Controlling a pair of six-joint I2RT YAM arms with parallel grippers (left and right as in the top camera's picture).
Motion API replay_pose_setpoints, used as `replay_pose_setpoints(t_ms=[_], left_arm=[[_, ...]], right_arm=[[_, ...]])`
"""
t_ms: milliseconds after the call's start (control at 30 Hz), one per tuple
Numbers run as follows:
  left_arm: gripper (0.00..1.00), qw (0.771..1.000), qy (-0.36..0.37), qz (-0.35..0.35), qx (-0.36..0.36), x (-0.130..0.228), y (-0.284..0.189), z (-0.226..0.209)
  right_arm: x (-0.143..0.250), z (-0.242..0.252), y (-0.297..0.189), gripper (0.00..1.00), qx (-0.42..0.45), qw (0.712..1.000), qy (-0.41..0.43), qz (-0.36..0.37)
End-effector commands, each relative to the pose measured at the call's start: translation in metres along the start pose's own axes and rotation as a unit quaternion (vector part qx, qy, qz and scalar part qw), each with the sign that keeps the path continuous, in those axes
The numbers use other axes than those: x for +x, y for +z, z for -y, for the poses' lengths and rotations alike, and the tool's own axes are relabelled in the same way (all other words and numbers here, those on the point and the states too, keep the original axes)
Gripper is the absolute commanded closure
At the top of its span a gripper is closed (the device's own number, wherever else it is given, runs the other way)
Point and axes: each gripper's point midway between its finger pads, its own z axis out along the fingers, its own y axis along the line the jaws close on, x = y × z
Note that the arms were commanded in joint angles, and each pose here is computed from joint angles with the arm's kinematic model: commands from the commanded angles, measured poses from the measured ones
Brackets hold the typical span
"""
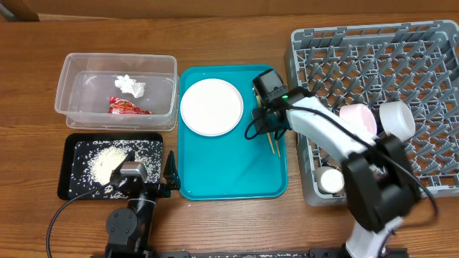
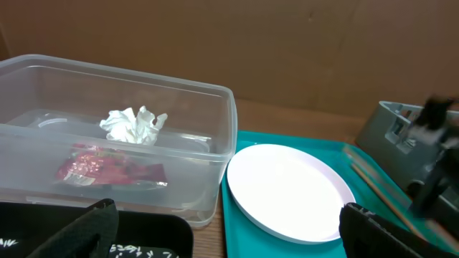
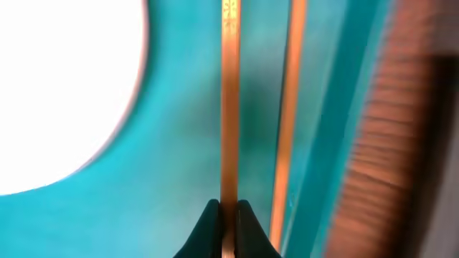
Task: Sort waste into correct bins and load items into the dishwasher
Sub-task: 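Lower the right gripper and pinch the wooden chopsticks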
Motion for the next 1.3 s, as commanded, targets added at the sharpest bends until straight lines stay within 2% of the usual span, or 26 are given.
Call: replay_pose_setpoints(t_ms=[0, 100, 167, 233, 533, 600, 867, 967, 1100, 1267], left_arm=[[0.0, 1.0, -0.004, 0.002, 0.004, 0.0, 0.0, 0.001], [0.0, 1.0, -0.004, 0.002, 0.004, 0.0, 0.0, 0.001], [0.0, 1.0, -0.004, 0.002, 0.004, 0.0, 0.0, 0.001], [0.0, 1.0, -0.004, 0.002, 0.004, 0.0, 0.0, 0.001], [0.0, 1.0, -0.004, 0.002, 0.004, 0.0, 0.0, 0.001], [0.0, 1.0, -0.004, 0.002, 0.004, 0.0, 0.0, 0.001], [0.0, 1.0, -0.004, 0.002, 0.004, 0.0, 0.0, 0.001], [0.0, 1.0, -0.004, 0.002, 0.004, 0.0, 0.0, 0.001], [0.0, 1.0, -0.004, 0.002, 0.004, 0.0, 0.0, 0.001], [0.0, 1.0, -0.004, 0.002, 0.004, 0.0, 0.0, 0.001]], right_arm=[[-0.035, 0.002, -0.073, 0.96, -0.022, 0.994, 0.027, 0.1], [-0.048, 0.028, -0.103, 0.96, 0.016, 0.989, 0.023, 0.146], [-0.055, 0.058, -0.11, 0.96, 0.072, 0.984, -0.004, 0.161], [-0.053, 0.077, -0.101, 0.96, 0.093, 0.985, -0.025, 0.146], [-0.035, 0.126, -0.05, 0.96, 0.127, 0.99, 0.006, 0.065], [-0.032, 0.115, -0.049, 0.87, 0.1, 0.993, 0.002, 0.058], [-0.026, 0.028, -0.056, 0.66, 0.006, 0.995, -0.074, 0.067], [-0.025, 0.004, -0.054, 0.62, -0.008, 0.993, -0.098, 0.072], [-0.021, -0.016, -0.047, 0.63, -0.016, 0.99, -0.119, 0.07], [-0.023, -0.016, -0.038, 0.63, -0.01, 0.992, -0.105, 0.07]])
